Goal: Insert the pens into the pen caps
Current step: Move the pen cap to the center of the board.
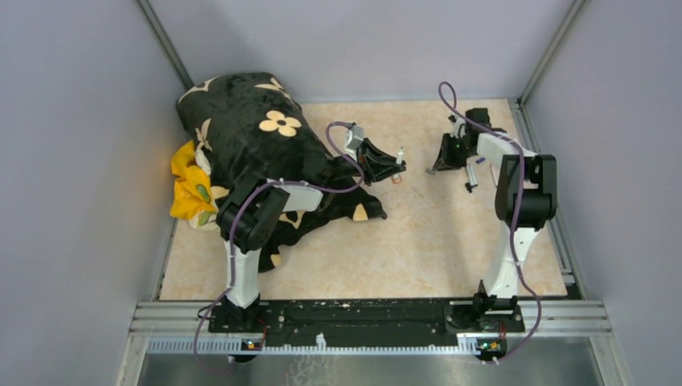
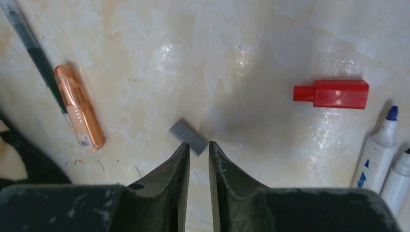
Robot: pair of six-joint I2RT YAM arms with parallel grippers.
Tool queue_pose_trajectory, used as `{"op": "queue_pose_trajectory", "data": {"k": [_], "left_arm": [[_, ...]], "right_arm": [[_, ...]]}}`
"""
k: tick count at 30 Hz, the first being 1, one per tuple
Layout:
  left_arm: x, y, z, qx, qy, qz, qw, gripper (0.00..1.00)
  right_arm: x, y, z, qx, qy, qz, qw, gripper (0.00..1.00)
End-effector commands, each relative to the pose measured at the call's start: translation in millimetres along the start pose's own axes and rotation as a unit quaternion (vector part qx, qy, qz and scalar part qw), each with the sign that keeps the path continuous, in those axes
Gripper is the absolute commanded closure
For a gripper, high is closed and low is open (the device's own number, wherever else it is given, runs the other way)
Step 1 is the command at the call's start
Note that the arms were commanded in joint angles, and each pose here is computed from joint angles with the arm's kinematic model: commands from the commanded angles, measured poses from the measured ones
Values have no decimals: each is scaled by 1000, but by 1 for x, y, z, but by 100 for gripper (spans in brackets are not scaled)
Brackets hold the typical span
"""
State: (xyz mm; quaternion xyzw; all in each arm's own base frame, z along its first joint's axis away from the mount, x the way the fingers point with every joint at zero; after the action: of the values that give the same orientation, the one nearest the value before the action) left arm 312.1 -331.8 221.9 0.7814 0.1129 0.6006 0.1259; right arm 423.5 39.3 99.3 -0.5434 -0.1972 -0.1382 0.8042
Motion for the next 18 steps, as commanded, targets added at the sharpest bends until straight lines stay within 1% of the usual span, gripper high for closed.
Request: {"op": "queue_pose_trajectory", "data": {"k": [1, 3, 5, 6, 8, 10, 11, 12, 15, 17, 18], "left_arm": [[16, -1, -9, -14, 35, -17, 999, 100], [17, -2, -11, -15, 38, -18, 999, 100], [17, -2, -12, -16, 42, -17, 999, 100], [17, -3, -13, -17, 45, -16, 999, 100], [18, -4, -15, -18, 52, -15, 998, 100], [19, -4, -16, -18, 57, -14, 998, 100], [19, -5, -16, -18, 59, -13, 998, 100], [19, -6, -16, -16, 61, -12, 998, 100], [19, -7, -16, -14, 67, -10, 998, 100], [20, -7, -17, -14, 70, -10, 997, 100], [20, -8, -18, -14, 73, -9, 997, 100]], "right_arm": [[37, -51, 17, 3, -89, -119, 989, 78], [45, -65, 23, 4, -122, -154, 980, 76], [50, -79, 27, 10, -188, -184, 965, 73], [52, -86, 31, 20, -226, -197, 954, 69], [51, -99, 39, 55, -337, -208, 917, 60], [45, -106, 45, 92, -445, -204, 867, 44], [42, -107, 47, 110, -485, -201, 844, 39], [38, -107, 47, 126, -520, -190, 823, 37], [32, -105, 45, 155, -584, -157, 781, 37], [34, -101, 40, 149, -614, -145, 761, 37], [35, -98, 37, 143, -636, -138, 745, 37]]}}
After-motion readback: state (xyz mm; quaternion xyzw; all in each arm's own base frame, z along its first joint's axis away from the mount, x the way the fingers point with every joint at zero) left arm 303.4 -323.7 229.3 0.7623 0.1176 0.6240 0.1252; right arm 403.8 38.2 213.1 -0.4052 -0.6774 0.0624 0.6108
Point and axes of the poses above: each gripper's point midway between its finger pads, its own y axis out along the fingers, its own z axis along the line the jaws close on, x = y × z, the point moved 8 cm from there along -y, back along the fingers, and after that the axes turned 7 degrees about -y, right-handed, at the moved point
